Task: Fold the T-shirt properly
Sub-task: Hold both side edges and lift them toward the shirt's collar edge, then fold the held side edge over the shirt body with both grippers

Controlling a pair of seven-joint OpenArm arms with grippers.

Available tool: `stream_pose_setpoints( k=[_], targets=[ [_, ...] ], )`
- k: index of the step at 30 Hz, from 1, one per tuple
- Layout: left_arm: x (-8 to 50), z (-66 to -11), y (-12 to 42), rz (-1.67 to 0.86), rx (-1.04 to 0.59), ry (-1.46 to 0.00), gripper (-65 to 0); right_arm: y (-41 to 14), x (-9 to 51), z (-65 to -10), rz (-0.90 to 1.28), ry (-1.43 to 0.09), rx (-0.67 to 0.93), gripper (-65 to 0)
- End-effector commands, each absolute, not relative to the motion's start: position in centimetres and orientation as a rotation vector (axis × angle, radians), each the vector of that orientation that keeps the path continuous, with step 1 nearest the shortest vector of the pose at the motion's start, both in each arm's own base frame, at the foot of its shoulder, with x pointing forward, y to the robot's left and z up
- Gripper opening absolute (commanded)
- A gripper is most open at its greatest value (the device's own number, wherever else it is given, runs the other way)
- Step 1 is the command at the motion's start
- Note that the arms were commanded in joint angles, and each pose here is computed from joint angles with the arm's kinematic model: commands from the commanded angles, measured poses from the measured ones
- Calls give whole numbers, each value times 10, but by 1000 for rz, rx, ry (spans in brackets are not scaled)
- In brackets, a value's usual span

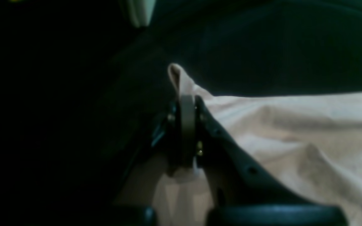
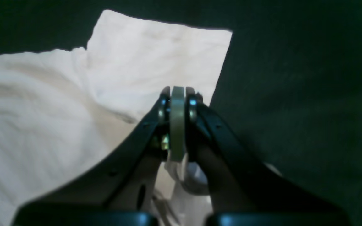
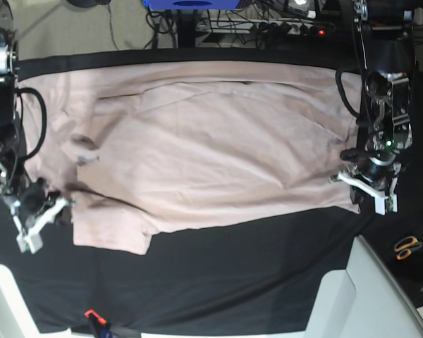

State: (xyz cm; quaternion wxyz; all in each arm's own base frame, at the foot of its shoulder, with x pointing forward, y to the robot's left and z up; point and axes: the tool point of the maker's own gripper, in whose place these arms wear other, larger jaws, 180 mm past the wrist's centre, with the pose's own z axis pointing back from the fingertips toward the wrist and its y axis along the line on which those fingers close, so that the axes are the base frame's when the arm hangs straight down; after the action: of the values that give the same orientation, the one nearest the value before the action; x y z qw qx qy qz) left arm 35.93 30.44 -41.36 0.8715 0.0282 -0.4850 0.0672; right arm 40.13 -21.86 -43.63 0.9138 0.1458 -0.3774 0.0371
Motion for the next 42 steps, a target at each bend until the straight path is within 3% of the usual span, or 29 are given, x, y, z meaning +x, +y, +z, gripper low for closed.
stream_pose_setpoints(
  k=[1,17,27,42],
  targets=[
    [365,-398,311,129,75,-1064,-650,-226,412,-420,81,-815,296,-648],
    [341,-400,345,152,146,-1036,-650,-267,402,-421,1,-790,229,-645],
    [339,-400,344,162,138,-1039,-650,-274,388,-431,-25,-706,227,-645],
    [310,-403,331,105,137,-1022,-650,-285,359,-418,-14,-696,187,-645]
  ],
)
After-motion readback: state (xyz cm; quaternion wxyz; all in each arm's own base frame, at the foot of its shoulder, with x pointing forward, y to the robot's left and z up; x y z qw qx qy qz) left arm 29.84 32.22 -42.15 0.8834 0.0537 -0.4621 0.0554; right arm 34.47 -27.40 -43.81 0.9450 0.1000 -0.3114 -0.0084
